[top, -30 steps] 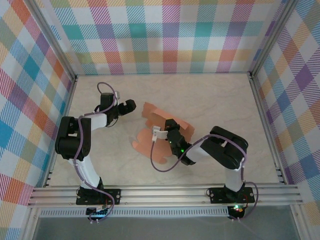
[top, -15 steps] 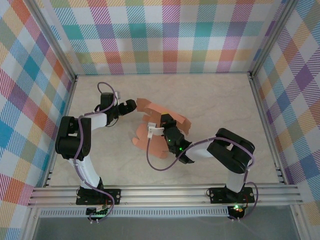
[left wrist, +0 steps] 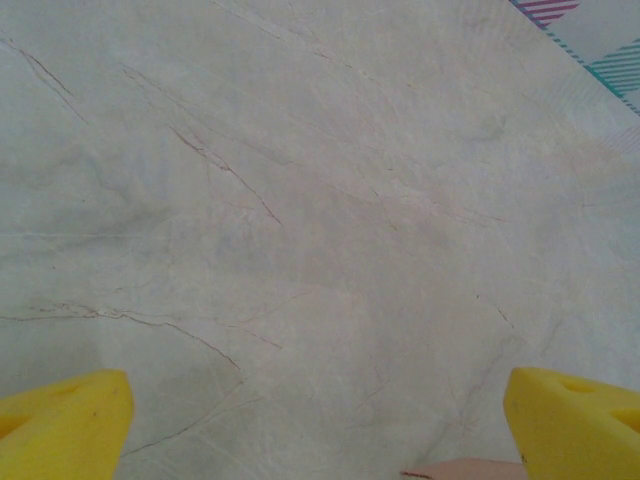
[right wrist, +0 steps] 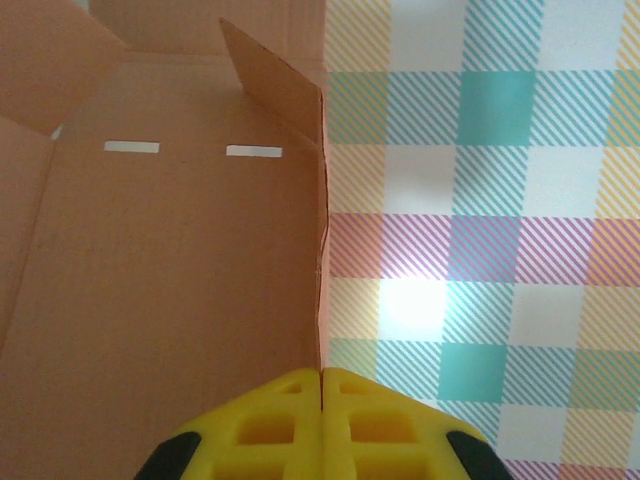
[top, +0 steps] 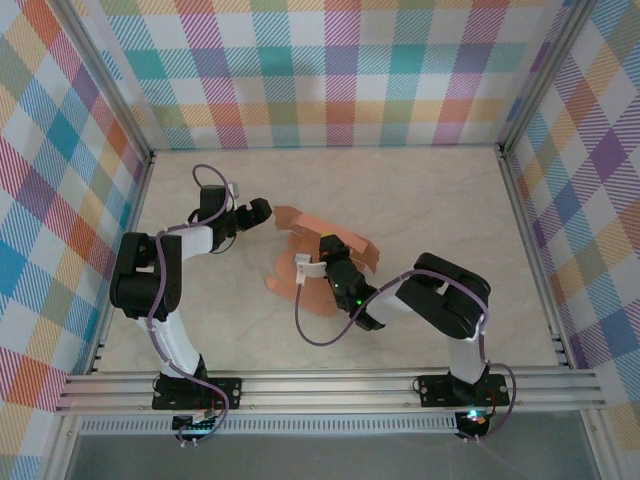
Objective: Fold the paper box
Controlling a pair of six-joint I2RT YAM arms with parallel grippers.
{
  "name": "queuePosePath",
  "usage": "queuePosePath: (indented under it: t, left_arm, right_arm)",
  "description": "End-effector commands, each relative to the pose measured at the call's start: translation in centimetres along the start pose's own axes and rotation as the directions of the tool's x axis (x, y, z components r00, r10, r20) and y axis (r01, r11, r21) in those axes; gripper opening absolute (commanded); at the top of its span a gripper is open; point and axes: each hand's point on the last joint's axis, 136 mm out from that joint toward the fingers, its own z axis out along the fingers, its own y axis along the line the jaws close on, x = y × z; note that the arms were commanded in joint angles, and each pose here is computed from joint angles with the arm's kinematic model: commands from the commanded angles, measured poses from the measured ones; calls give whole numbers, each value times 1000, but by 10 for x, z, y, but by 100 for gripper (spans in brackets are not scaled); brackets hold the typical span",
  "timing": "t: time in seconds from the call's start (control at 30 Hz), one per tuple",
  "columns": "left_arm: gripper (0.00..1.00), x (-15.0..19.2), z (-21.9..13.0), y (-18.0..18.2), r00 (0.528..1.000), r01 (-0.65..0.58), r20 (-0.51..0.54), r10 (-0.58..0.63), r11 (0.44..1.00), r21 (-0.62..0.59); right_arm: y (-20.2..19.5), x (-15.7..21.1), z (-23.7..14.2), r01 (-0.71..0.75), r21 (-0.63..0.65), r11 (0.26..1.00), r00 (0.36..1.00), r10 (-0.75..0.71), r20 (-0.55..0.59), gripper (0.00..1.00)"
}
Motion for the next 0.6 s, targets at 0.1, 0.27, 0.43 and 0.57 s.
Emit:
queuePosePath:
  t: [0.1,0.27,0.43,0.57]
  left_arm:
    - [95,-5,4,9,1000,26,-6,-26,1000,-18]
    - [93,-6,12,14,998,53,-21,-53,999,-12]
    - [85,-4,21,12,997,64,-53,-63,998,12]
    - [80,0,30,4,993,66,-97,-60,996,64]
  right_arm:
    - [12,3,-5,-35,18,999,999,35,1,0]
    - [18,4,-8,-29,15,999,1000,29,0,0]
    - [10,3,-7,-37,36,999,999,37,-3,0]
    - [3,-1,-5,-43,53,998,999,43,4,0]
